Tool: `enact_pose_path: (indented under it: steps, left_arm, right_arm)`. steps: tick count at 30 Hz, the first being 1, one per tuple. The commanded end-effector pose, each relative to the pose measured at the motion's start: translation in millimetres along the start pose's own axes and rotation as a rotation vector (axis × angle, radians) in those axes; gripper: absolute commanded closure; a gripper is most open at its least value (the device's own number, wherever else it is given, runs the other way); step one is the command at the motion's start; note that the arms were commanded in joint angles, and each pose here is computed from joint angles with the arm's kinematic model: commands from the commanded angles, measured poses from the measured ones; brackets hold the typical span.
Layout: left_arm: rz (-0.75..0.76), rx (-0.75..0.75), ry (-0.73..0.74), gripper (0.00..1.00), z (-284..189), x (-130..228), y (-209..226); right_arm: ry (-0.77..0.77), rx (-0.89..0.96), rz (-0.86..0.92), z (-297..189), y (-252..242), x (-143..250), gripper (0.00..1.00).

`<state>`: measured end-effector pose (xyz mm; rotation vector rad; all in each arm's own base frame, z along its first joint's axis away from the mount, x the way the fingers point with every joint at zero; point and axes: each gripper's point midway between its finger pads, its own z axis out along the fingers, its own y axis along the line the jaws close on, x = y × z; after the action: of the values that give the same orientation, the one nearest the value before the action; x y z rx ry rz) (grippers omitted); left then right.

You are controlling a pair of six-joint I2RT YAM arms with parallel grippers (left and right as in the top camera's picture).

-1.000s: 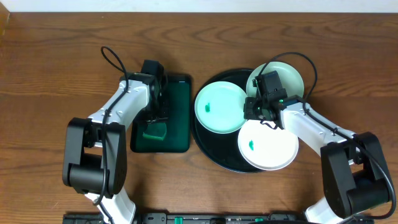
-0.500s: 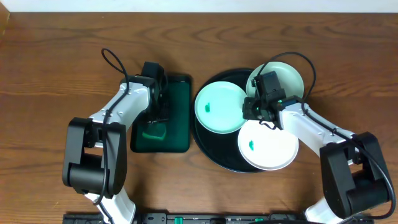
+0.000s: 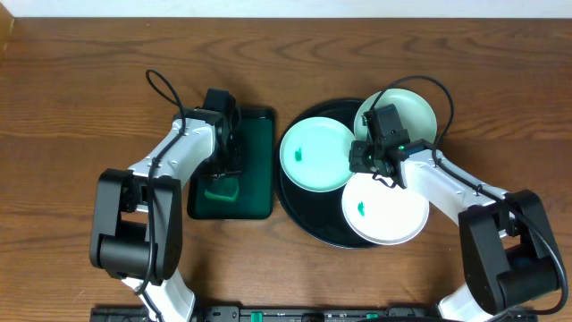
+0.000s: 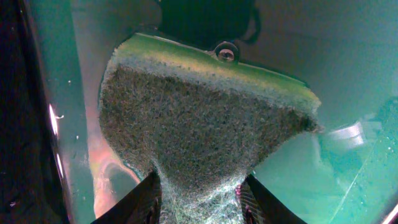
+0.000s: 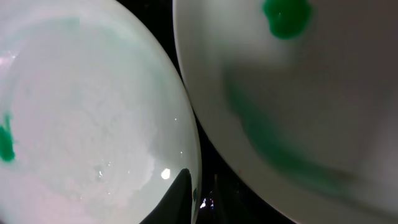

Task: Clean dirty plates on tray and stack at the side
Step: 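Grasp the green sponge with the left gripper and lift it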

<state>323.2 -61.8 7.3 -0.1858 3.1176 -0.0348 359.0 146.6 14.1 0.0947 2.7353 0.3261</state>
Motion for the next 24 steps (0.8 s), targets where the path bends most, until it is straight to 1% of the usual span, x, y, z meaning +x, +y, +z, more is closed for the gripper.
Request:
enact_pose_path:
  steps: [1, 3, 6, 7, 9, 19, 24]
  left_arm:
    - [-0.002, -0.027, 0.042, 0.58, 12.8, 11.5, 6.1]
    - [-0.002, -0.027, 0.042, 0.58, 12.8, 11.5, 6.1]
    - [-0.002, -0.027, 0.042, 0.59, 12.8, 11.5, 6.1]
    - [-0.002, -0.027, 0.042, 0.59, 12.8, 11.5, 6.1]
    - [-0.002, -0.027, 0.042, 0.58, 12.8, 11.5, 6.1]
    - [-0.002, -0.028, 0.045, 0.59, 13.3, 12.5, 6.4]
    - [-0.002, -0.034, 0.062, 0.59, 16.9, 18.9, 8.5]
  right_arm:
    - [0.009, 0.018, 0.008, 4.3, -1.9, 6.3, 0.89]
    - [0.009, 0.018, 0.008, 4.3, -1.9, 6.3, 0.89]
    - [0.009, 0.018, 0.008, 4.3, -1.9, 6.3, 0.92]
    - [0.009, 0.018, 0.008, 4.3, -1.9, 6.3, 0.93]
    - [0.009, 0.018, 0.008, 4.3, -1.9, 6.3, 0.99]
    - [0.008, 0.018, 0.008, 4.3, -2.0, 6.2, 0.99]
    - [0.008, 0.018, 0.008, 4.3, -1.9, 6.1, 0.99]
